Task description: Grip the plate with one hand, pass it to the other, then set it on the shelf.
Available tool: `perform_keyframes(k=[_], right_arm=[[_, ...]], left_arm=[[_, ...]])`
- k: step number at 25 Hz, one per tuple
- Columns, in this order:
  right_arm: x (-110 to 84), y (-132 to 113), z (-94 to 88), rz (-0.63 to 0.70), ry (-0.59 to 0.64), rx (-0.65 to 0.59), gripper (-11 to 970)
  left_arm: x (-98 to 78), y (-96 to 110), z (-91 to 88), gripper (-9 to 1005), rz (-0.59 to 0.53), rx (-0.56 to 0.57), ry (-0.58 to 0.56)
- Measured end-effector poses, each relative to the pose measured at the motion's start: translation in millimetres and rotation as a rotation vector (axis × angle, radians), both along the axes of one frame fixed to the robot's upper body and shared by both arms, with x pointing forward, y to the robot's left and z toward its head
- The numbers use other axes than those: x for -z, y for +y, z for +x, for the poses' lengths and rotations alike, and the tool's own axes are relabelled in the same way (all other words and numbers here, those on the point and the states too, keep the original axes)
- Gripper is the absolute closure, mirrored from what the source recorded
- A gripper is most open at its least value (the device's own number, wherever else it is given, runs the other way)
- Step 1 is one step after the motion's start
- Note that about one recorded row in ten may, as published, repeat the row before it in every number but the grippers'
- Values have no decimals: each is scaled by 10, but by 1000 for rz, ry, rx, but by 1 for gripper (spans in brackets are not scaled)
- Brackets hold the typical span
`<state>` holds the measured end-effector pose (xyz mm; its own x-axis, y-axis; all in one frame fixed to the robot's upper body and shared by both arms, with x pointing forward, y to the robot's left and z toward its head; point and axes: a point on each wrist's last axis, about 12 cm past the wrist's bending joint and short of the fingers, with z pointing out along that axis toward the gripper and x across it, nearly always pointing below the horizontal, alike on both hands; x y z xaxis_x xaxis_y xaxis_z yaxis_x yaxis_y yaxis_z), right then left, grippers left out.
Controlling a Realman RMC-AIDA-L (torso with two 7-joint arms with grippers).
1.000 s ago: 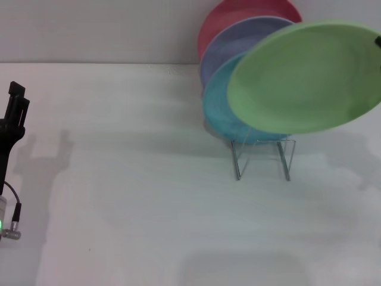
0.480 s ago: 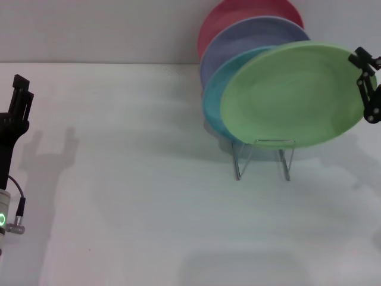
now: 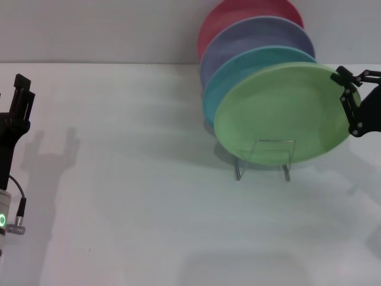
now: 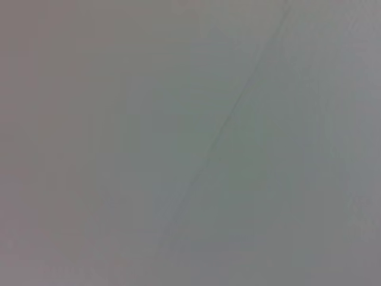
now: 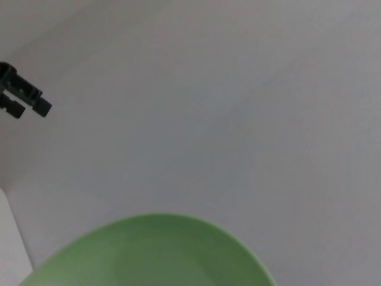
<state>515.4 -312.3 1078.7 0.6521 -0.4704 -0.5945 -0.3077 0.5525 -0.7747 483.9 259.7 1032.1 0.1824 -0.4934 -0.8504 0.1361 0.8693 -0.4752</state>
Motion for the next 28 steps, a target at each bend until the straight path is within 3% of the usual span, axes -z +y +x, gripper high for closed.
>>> perform_keyframes(k=[20, 22, 25, 28], right_arm=[[132, 91, 20, -21, 70, 33, 872], [132, 87, 20, -16, 71, 39, 831], [115, 58, -8, 31, 82, 41, 770], [30, -22, -94, 161, 104, 4, 709]], left_arm=[[-18, -8, 18, 209, -4, 6, -10], [-22, -4, 24, 208, -4, 5, -12], [-26, 1, 29, 207, -4, 3, -13], [-33, 16, 37, 206, -1, 0, -17]])
